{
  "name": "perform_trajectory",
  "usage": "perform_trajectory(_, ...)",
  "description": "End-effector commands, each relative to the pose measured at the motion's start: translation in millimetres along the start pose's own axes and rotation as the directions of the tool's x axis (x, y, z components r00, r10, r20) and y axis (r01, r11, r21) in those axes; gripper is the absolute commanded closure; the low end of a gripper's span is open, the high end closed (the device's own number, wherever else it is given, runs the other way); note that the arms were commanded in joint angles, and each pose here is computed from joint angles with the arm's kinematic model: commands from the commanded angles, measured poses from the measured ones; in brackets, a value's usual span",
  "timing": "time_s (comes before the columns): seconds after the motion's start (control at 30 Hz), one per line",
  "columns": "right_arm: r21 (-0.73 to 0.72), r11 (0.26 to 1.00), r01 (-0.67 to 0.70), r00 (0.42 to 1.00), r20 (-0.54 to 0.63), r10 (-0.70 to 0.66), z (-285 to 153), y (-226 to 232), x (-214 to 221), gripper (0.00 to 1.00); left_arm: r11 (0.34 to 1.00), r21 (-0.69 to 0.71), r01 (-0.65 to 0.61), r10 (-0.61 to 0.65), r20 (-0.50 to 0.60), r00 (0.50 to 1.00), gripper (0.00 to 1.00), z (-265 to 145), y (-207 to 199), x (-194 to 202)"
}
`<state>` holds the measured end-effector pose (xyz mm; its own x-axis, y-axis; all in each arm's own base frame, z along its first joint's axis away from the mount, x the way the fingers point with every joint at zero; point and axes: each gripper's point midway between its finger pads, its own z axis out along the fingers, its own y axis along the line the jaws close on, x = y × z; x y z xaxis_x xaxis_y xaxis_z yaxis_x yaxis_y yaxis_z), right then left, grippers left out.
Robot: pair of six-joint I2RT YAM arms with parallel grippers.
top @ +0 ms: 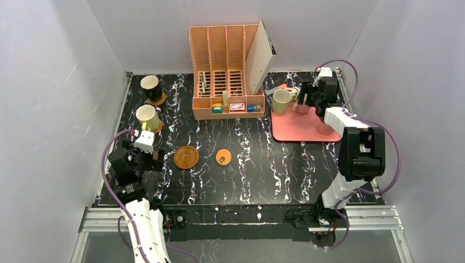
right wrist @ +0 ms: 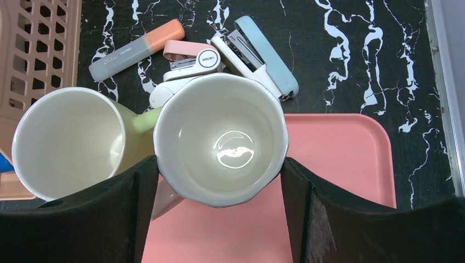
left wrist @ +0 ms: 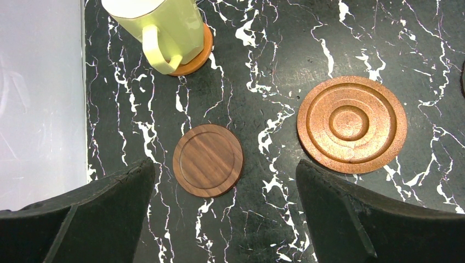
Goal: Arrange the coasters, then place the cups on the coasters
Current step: Pick up the cup from the tray.
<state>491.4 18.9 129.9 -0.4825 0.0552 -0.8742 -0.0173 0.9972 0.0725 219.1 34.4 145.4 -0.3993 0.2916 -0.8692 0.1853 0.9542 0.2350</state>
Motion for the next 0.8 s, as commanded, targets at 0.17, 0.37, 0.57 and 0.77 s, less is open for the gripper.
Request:
perform_trajectory(0.17, -0.021, 0.999, 0.044, 0.984, 0.172, -0.04, -24, 8, -53, 0.48, 1.0, 0.002, 0.014, -0.014, -0.009, 1.0, 0.02, 1, -1, 5)
perform_trajectory(0.37, -0.036, 0.998, 0.043, 0.97, 0.239, -0.033, -46, 12, -68, 0.54, 1.0, 0.003, 0.014, -0.014, -0.01, 1.0, 0.02, 1, -1, 5)
perform_trajectory(0.57, -0.041, 0.998, 0.043, 0.96, 0.28, -0.03, -62, 13, -79, 0.57, 1.0, 0.001, 0.015, -0.015, -0.01, 1.0, 0.02, 1, -1, 5)
perform_trajectory(0.77, -0.087, 0.994, 0.06, 0.941, 0.336, -0.028, -85, 23, -93, 0.57, 1.0, 0.0, 0.015, -0.015, -0.012, 1.0, 0.02, 1, -1, 5)
